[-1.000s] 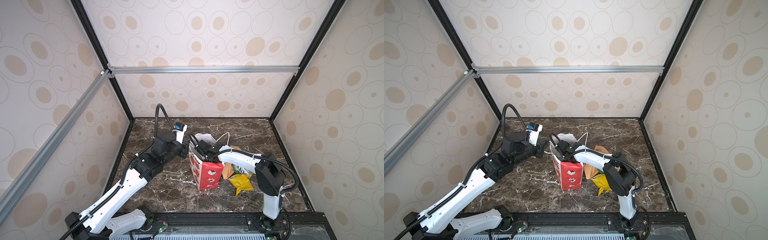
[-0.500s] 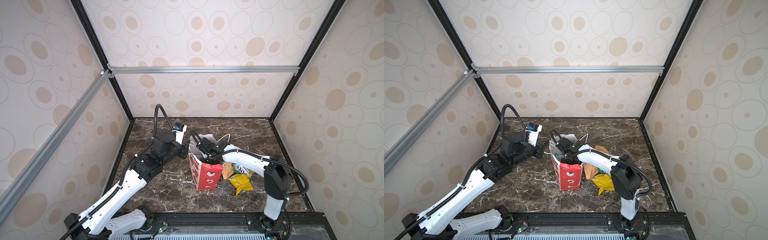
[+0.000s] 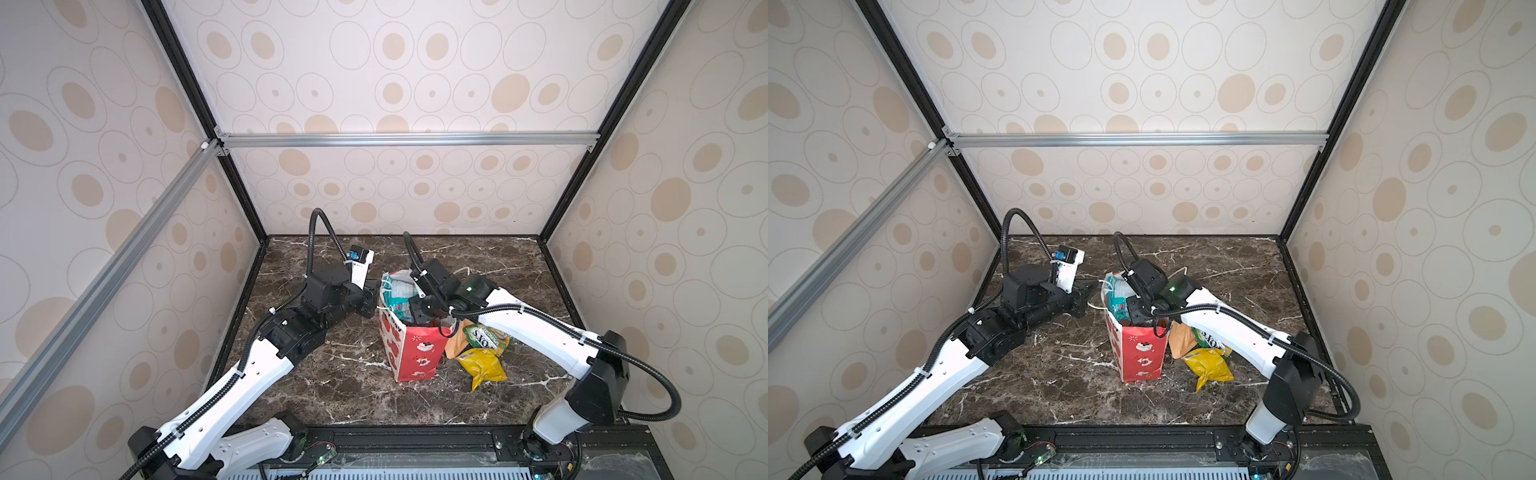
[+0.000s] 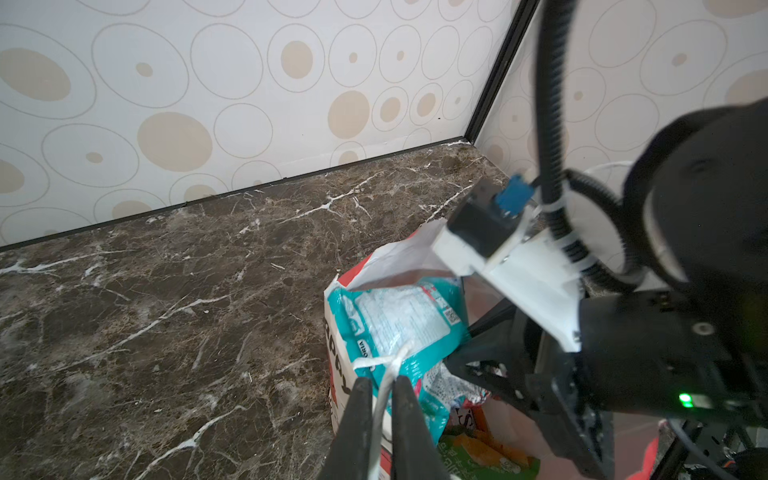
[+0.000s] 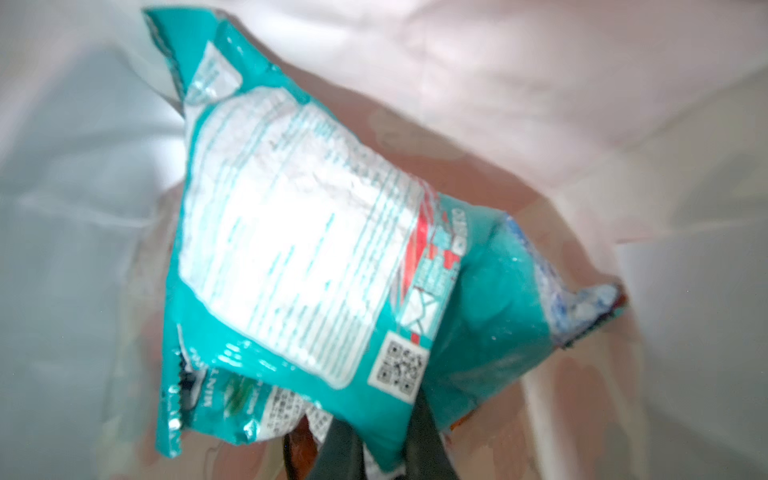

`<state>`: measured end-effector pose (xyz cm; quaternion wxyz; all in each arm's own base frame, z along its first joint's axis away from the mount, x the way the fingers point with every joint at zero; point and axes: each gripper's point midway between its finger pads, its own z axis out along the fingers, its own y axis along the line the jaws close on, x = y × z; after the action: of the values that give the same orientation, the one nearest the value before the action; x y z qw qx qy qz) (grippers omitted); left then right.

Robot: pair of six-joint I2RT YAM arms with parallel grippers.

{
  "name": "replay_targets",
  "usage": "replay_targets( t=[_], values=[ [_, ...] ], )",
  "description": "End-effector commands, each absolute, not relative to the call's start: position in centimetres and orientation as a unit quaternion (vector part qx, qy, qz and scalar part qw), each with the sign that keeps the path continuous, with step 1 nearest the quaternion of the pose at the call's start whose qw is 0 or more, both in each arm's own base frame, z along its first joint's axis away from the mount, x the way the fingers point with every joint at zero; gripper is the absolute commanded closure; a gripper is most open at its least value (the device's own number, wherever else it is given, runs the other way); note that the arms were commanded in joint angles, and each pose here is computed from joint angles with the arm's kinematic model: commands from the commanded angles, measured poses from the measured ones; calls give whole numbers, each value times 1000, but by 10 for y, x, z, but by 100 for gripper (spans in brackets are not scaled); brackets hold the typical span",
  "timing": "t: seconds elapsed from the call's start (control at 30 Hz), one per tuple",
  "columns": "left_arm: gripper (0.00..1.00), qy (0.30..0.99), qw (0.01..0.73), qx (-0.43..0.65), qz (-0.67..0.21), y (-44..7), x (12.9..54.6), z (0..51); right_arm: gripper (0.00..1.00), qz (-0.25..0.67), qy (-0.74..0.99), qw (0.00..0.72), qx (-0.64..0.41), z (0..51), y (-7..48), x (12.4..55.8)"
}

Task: Take the snacks out of the paper bag
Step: 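Lift the teal packet up out of the bag with the right gripper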

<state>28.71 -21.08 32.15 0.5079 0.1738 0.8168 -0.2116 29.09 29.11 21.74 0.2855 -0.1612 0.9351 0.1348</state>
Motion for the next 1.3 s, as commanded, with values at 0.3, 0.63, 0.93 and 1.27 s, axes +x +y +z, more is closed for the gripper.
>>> replay_targets(
  t=[0.3,0.63,0.93,1.27],
  values=[
    [72,808,517,173,-226,-209,283,333,100,166,907,365,-127,269,288,301],
    [40,745,540,232,-316,-231,254,371,100,187,885,407,-126,316,284,301],
    [31,680,552,290,-386,-246,223,401,100,232,845,467,-120,392,274,291],
    [6,624,540,355,-440,-269,188,405,100,192,795,571,-71,460,211,279]
  ],
)
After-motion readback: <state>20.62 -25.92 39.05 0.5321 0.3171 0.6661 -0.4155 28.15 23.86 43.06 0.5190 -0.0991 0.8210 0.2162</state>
